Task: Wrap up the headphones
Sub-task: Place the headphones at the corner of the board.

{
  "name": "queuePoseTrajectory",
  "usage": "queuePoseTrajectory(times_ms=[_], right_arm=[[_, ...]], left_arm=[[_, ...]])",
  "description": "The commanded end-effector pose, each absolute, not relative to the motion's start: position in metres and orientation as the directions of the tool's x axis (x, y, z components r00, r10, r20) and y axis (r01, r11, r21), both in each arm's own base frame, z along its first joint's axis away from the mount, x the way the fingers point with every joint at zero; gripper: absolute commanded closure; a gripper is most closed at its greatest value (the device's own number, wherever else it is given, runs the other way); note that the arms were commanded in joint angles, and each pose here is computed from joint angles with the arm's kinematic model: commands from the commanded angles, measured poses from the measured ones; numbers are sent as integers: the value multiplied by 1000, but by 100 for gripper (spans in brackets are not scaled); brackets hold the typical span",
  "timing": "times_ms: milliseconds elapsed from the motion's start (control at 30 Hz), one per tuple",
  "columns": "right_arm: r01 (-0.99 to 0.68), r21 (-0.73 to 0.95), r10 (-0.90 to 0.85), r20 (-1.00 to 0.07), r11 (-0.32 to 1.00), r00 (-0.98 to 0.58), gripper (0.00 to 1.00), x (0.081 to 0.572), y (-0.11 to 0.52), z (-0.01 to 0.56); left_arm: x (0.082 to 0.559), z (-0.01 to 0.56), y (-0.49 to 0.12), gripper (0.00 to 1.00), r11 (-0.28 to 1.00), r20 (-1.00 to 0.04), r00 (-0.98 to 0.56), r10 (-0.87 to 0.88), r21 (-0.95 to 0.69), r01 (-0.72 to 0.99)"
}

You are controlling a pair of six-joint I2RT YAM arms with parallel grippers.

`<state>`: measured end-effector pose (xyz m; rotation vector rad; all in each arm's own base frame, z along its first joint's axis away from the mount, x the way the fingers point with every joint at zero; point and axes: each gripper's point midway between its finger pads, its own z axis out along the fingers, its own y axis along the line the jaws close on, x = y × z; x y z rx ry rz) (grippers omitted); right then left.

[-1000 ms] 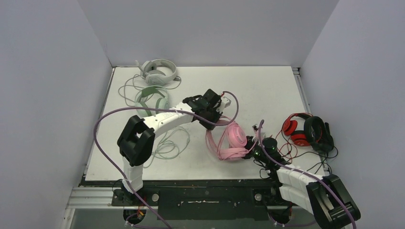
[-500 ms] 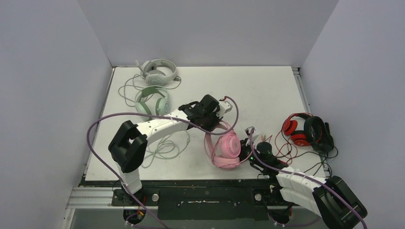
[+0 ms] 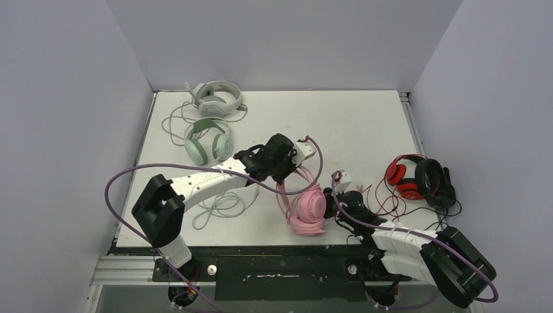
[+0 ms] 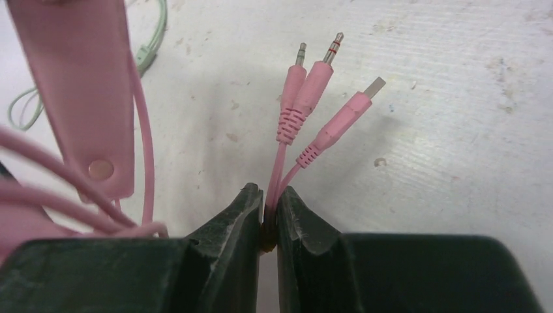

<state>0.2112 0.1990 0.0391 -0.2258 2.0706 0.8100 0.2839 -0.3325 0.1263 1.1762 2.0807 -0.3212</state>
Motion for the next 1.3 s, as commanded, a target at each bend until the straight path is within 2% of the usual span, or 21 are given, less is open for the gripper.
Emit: queuePoseTrajectory(times_ms=[0, 233, 467, 600, 767, 967, 1167, 1267], right_arm=[[-348, 476, 263, -819, 808, -510, 89, 253, 200, 74], [-223, 497, 289, -753, 839, -591, 88, 247, 188, 39], [-194, 447, 263, -768, 873, -584, 87, 243, 173, 23], [-233, 438, 273, -813, 868, -515, 84, 246, 171, 36], [-213, 383, 235, -831, 899, -504, 81, 254, 165, 38], [-214, 366, 222, -839, 906, -497, 80, 257, 164, 39], [-224, 359, 206, -837, 906, -508, 79, 257, 167, 41], [-195, 366, 231, -838, 910, -494, 73, 259, 163, 47]], left_arm=[[270, 143, -349, 100, 506, -676, -319, 665, 93, 857], [282, 128, -345, 100, 534, -548, -389, 741, 129, 836], [291, 110, -349, 100, 469, -427, -355, 832, 198, 861], [305, 106, -365, 100, 442, -498, -268, 825, 272, 855], [319, 111, -371, 100, 476, -610, -197, 768, 337, 812], [315, 131, -367, 100, 461, -720, -34, 693, 407, 789], [317, 131, -363, 100, 485, -713, -59, 698, 411, 772], [320, 130, -364, 100, 478, -695, -69, 716, 416, 773]])
